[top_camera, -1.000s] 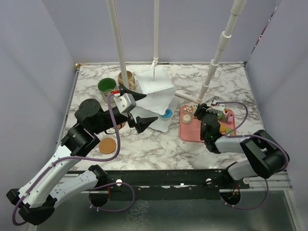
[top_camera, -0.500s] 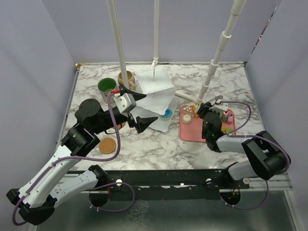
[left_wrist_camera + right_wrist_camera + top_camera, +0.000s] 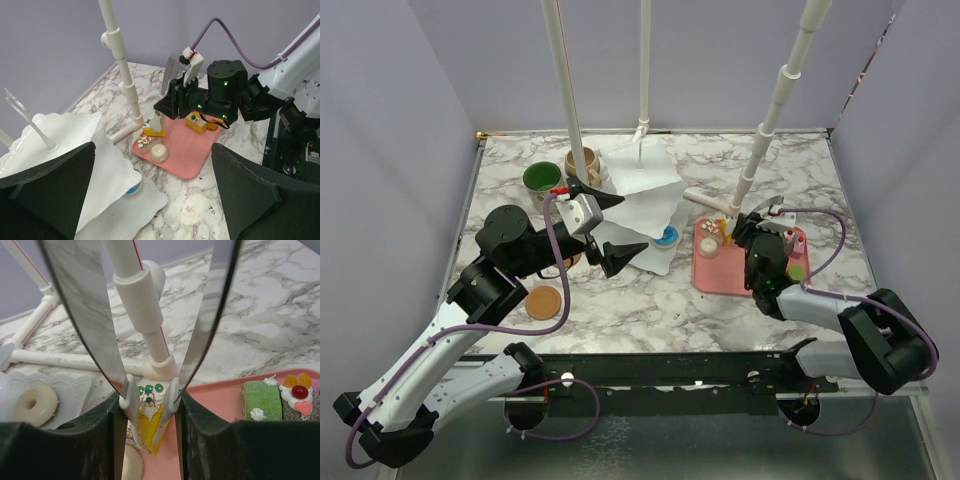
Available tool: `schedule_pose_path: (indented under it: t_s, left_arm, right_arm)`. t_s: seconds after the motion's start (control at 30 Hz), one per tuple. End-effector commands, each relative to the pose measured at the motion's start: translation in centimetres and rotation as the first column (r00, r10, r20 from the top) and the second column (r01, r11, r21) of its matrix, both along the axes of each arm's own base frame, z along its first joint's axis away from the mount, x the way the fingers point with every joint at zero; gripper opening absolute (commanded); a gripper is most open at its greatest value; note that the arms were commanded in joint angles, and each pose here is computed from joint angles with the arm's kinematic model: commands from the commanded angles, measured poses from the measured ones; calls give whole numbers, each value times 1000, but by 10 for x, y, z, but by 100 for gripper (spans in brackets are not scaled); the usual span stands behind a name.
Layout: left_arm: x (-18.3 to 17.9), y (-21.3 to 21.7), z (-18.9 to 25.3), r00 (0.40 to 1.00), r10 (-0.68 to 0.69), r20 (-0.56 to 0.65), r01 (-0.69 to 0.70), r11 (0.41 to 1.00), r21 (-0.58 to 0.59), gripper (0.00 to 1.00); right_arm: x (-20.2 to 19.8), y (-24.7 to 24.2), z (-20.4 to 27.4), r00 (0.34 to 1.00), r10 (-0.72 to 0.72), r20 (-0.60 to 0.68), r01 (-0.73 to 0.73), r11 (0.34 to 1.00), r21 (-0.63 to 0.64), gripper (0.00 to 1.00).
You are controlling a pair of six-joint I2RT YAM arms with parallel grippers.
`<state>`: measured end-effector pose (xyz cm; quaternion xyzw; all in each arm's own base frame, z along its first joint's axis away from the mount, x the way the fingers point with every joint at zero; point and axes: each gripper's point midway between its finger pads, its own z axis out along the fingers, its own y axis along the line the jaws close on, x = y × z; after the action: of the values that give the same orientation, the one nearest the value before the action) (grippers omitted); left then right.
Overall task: Serve the afternoon tea
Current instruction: Pick up the desert from the tray, then place the desert on the desert table.
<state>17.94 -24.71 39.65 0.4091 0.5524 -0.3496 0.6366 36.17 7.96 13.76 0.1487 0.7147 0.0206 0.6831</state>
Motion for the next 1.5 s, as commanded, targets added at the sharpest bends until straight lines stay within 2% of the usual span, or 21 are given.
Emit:
schedule_pose_path:
  t_s: [0.0, 0.2, 0.5, 0.87, 1.03, 1.3, 1.47]
  left_arm:
    - [-1, 2, 3, 1000, 6, 3, -6, 1000, -2, 99]
    - [13, 0, 0, 997, 61, -55, -61, 998, -8, 99]
    - [63, 2, -17, 959, 261, -106, -256, 965, 62, 99]
    - [105, 8, -18, 906, 410, -104, -399, 910, 112, 99]
    - [125, 14, -29, 885, 452, -116, -433, 888, 155, 99]
    - [163, 22, -35, 881, 454, -131, -428, 884, 190, 99]
    - [181, 16, -38, 920, 355, -165, -321, 925, 202, 99]
  right_arm:
    - [-12, 6, 17, 996, 86, 19, -85, 996, -29, 21]
    - [-35, 27, 35, 984, 176, 29, -175, 983, -49, 17]
    - [-76, 112, 58, 911, 409, 48, -409, 912, -20, 17]
    - [-81, 200, 61, 799, 593, 105, -597, 802, 12, 17]
    - [-77, 222, 55, 763, 631, 137, -639, 770, 11, 17]
    - [-64, 230, 35, 779, 611, 143, -615, 788, -17, 17]
    - [-65, 224, 13, 791, 604, 102, -604, 796, -30, 18]
